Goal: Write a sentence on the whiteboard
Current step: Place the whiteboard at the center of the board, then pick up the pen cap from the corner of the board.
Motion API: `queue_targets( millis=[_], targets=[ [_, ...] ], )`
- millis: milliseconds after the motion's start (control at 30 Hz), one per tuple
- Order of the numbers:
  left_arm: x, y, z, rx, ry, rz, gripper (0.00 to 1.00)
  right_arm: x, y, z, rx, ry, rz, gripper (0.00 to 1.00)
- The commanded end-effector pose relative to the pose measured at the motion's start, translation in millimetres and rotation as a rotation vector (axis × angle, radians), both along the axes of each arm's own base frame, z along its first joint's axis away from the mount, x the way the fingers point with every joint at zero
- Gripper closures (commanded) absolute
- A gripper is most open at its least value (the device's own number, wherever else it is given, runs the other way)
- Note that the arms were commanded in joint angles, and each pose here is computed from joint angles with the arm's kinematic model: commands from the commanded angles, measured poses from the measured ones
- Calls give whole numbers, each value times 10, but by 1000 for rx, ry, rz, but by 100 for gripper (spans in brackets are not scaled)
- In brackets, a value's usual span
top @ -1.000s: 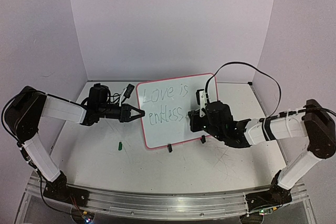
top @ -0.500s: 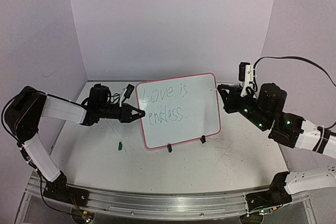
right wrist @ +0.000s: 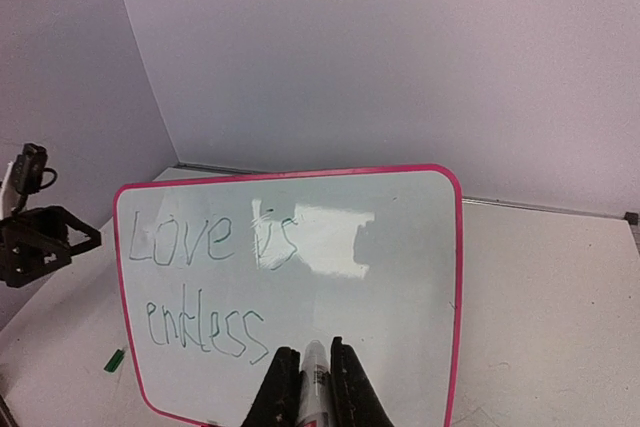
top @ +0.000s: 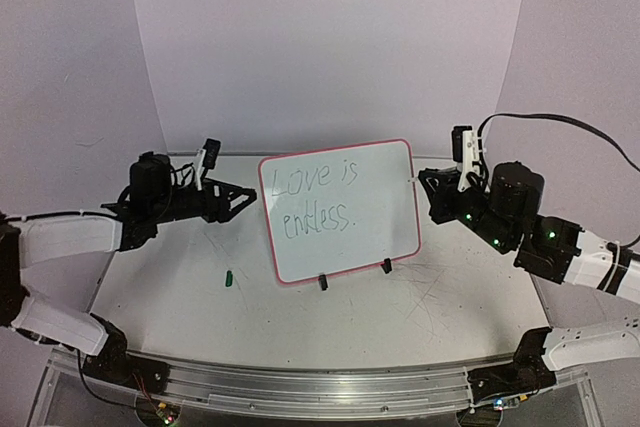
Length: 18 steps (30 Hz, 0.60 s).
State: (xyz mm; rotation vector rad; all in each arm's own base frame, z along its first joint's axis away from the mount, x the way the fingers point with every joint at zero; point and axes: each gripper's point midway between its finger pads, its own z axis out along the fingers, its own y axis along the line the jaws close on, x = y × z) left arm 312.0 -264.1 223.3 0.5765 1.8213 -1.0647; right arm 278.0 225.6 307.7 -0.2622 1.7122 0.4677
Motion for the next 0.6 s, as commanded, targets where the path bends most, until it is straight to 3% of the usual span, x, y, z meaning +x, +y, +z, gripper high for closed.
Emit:
queue_targets(
  millis=[0, 167, 300, 467, 567],
  targets=[
    [-75, 468, -112, -35, 171, 281, 24, 54, -3, 26, -24, -24, -19, 100],
    [-296, 858, -767, 90, 568, 521, 34, 46, 111, -21, -33, -12, 31, 100],
    [-535, 898, -1241, 216, 805, 550, 40, 44, 127, -41, -39, -10, 40, 100],
    [-633, 806, -1565, 406, 816, 534, 36, 10, 121, -73, -31, -3, 52, 100],
    [-620, 733, -1789, 534, 811, 513, 40, -16, 131, -85, -13, 7, 65, 100]
  ],
)
